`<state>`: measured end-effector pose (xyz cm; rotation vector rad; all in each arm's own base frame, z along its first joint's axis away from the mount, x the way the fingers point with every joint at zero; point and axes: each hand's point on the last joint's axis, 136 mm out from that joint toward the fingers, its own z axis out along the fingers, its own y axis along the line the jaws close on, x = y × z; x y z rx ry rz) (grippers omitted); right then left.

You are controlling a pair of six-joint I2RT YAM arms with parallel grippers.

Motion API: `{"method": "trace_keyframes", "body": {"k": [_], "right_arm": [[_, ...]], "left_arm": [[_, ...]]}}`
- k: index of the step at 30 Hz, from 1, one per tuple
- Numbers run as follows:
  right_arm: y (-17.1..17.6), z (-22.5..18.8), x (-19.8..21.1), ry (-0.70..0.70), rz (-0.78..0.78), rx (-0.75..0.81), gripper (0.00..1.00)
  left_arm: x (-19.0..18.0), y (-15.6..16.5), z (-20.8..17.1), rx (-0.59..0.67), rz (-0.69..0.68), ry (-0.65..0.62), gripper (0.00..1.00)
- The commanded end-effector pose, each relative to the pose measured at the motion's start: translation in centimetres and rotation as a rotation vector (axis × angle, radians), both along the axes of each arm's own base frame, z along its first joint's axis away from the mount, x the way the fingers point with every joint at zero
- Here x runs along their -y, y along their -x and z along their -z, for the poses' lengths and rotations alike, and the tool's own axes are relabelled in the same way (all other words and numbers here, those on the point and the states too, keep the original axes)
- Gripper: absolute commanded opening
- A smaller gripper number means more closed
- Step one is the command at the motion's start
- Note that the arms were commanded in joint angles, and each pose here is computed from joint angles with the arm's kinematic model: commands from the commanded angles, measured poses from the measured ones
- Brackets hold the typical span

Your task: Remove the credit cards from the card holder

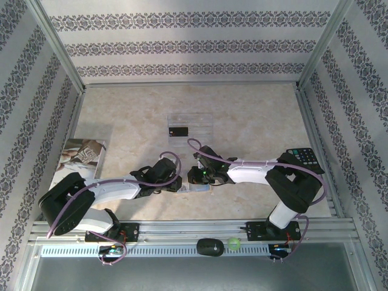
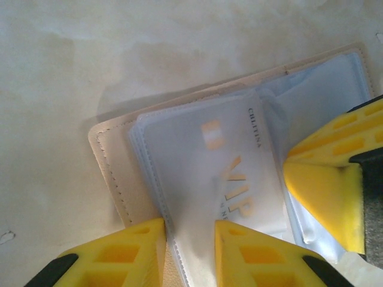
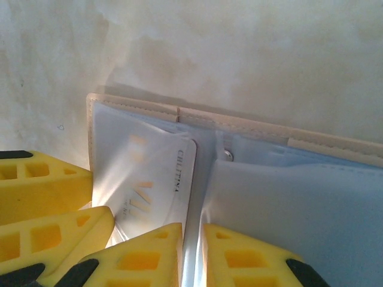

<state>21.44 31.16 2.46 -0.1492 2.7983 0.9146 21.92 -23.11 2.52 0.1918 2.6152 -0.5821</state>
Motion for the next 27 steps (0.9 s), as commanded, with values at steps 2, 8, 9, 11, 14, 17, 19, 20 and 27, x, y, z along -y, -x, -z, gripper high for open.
{"method": "trace_keyframes", "body": {"k": [2,8,9,11,14,17,19,20,27], "right_arm": [[-0.2,0.4,-0.3,-0.046,0.021,-0.038,0.18],[-0.2,0.0,-0.1,-0.06,0.032,-0.028,0.18],[-0.3,-0.3,0.1,-0.06,0.035,-0.018,0.18],[-0.4,-0.8,0.3,-0.057,0.04,-0.003,0.18],[-0.3,-1.8,0.2,-0.063,0.038,0.034,0.18],[0.0,-2.4,-0.4,-0.093,0.011,0.025,0.19],[0.4,-2.0,-0.7,-0.101,0.0,-0.007,0.19],[0.5,-1.7,-0.9,-0.109,-0.001,-0.021,0.19],[0.7,-0.2,0.1,-0.073,0.037,-0.06,0.17]], "left_arm": [[-0.6,0.8,0.8,-0.06,-0.015,0.024,0.27],[-0.6,0.6,0.6,-0.06,-0.023,0.039,0.25],[-0.7,0.6,0.6,-0.058,-0.023,0.04,0.25],[-0.7,0.6,0.5,-0.058,-0.024,0.042,0.25],[-0.7,0.6,0.5,-0.059,-0.026,0.044,0.25],[-0.8,0.6,0.5,-0.058,-0.029,0.046,0.25],[-0.8,0.5,0.5,-0.06,-0.032,0.046,0.25],[-0.8,0.5,0.5,-0.06,-0.033,0.047,0.25],[-0.9,0.6,0.6,-0.063,-0.035,0.052,0.25]]}}
